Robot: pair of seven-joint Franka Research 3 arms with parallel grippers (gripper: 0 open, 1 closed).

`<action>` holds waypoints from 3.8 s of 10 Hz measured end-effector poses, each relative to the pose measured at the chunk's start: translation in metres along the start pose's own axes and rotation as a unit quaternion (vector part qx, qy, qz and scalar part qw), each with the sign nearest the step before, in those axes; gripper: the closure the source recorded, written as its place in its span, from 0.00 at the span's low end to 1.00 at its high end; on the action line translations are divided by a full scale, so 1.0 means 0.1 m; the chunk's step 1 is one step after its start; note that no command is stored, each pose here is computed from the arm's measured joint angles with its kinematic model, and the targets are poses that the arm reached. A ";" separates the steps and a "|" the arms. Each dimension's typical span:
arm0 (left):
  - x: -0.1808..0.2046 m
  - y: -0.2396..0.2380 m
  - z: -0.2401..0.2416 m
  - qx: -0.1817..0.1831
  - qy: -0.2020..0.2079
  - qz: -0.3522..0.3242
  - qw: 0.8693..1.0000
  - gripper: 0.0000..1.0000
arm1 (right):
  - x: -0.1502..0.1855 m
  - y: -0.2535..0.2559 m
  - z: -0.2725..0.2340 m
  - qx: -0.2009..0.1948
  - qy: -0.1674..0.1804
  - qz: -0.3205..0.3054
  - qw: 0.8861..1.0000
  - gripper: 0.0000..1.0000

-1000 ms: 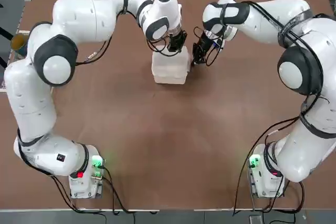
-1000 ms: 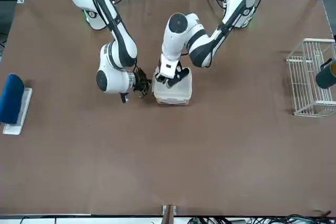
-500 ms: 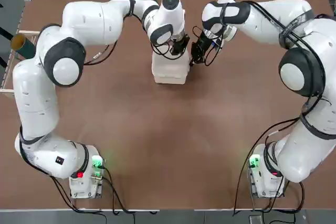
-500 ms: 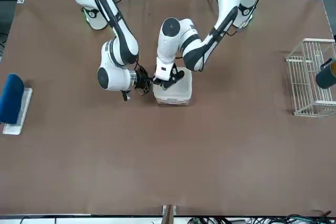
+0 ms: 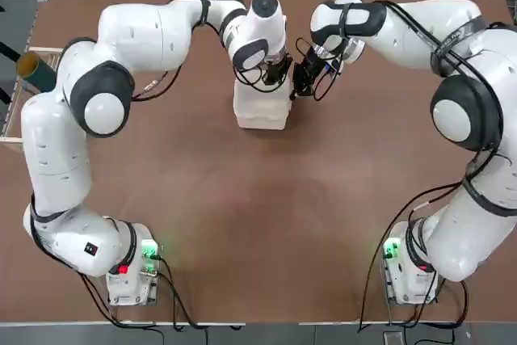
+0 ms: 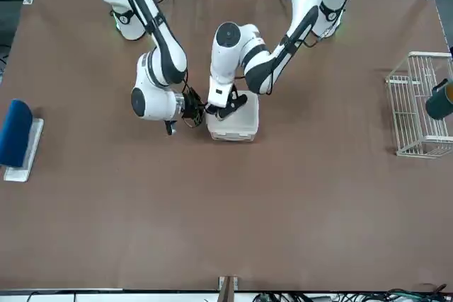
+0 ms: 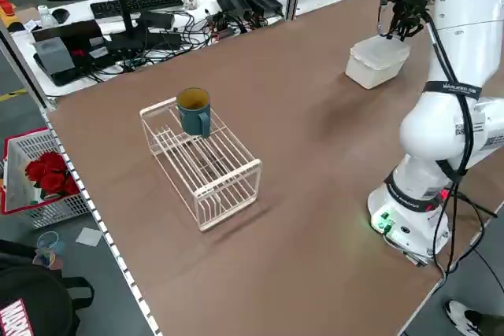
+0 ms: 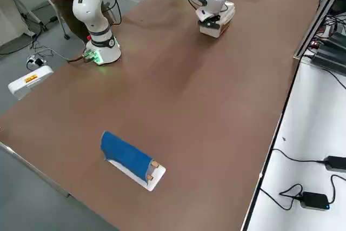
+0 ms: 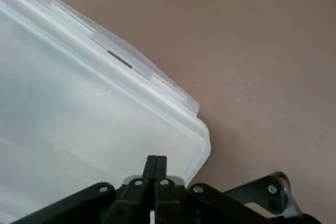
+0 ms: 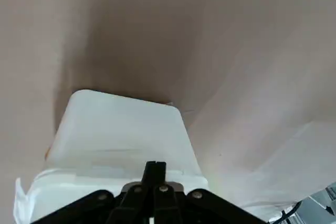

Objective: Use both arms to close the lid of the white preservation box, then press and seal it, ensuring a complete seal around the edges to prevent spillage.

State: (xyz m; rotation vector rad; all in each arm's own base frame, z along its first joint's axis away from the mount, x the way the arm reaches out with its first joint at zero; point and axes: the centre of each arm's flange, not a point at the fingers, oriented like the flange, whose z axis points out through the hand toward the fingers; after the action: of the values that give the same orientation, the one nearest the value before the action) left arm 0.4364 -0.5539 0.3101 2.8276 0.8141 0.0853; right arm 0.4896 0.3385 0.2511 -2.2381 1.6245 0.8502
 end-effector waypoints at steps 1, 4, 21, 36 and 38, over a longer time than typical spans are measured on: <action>0.00 0.00 0.00 0.000 0.001 0.001 1.000 0.99 | 0.00 0.00 0.00 0.000 0.000 0.000 1.000 0.99; 0.00 0.00 0.00 0.000 0.001 0.001 1.000 0.99 | 0.00 0.01 0.00 0.004 0.002 -0.006 1.000 0.99; 0.04 0.01 0.01 -0.007 0.003 -0.006 1.000 0.99 | 0.00 0.05 0.02 0.014 0.008 -0.018 1.000 0.99; 0.07 0.01 0.01 -0.010 0.003 -0.008 1.000 0.99 | 0.14 0.02 0.13 0.004 0.011 -0.026 1.000 0.99; 0.08 0.01 0.01 -0.011 0.003 -0.008 1.000 0.99 | 0.13 0.00 0.12 0.003 0.009 -0.026 1.000 0.99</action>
State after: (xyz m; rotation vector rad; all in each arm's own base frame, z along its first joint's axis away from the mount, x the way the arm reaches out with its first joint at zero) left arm 0.4439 -0.5512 0.3094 2.8018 0.8325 0.0998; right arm 0.4888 0.3349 0.2337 -2.2801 1.5678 0.8132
